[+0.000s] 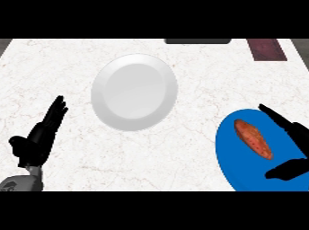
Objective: Pick the sweet potato from the plate and place it in the plate
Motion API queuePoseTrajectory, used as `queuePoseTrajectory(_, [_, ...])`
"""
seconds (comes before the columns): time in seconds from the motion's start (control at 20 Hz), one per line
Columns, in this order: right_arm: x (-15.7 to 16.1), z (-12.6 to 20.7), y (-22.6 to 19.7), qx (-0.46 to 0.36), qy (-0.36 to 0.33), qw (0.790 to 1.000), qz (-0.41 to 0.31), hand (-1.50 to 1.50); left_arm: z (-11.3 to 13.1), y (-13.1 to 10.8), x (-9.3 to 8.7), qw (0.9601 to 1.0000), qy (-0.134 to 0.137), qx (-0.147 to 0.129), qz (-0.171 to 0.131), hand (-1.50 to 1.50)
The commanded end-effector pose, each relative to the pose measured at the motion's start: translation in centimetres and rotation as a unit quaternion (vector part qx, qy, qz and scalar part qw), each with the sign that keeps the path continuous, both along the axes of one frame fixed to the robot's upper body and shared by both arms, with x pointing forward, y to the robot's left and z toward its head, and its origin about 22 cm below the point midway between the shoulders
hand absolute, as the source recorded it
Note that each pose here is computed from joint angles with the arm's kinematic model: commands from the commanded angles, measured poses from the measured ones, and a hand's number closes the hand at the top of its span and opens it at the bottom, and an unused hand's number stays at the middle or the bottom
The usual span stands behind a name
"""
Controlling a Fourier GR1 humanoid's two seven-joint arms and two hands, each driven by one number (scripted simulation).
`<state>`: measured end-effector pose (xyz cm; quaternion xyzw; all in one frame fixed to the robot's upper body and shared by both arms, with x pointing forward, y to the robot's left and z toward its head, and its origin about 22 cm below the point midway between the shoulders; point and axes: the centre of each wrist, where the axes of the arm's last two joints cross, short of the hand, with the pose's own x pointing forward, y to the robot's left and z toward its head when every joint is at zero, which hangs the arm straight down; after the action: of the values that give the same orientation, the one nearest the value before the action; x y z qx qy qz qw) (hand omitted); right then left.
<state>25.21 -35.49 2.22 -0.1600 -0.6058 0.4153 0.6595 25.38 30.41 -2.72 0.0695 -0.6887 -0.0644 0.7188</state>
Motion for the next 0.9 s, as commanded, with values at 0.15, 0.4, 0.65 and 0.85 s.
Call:
queuePoseTrajectory(0.15, [1.3,-2.6,0.0,-0.002,0.005,1.0,0.013,-1.5,1.8,-0.2,0.3,1.0,0.002,-0.003,-0.002,0.0])
queuePoseTrajectory(0.4, [0.3,-3.4,0.2,0.003,0.002,0.998,0.062,1.5,1.8,-0.5,-0.5,1.0,-0.006,0.002,0.003,0.0])
queuePoseTrajectory(0.65, [1.9,-3.5,1.8,0.014,-0.021,0.997,0.071,1.5,0.1,-0.1,0.1,1.0,0.003,0.0,-0.005,0.0])
queuePoseTrajectory(0.85, [1.3,-3.9,1.8,-0.022,-0.061,0.997,0.037,1.5,-1.3,0.6,-1.1,1.0,0.005,-0.003,0.001,0.0])
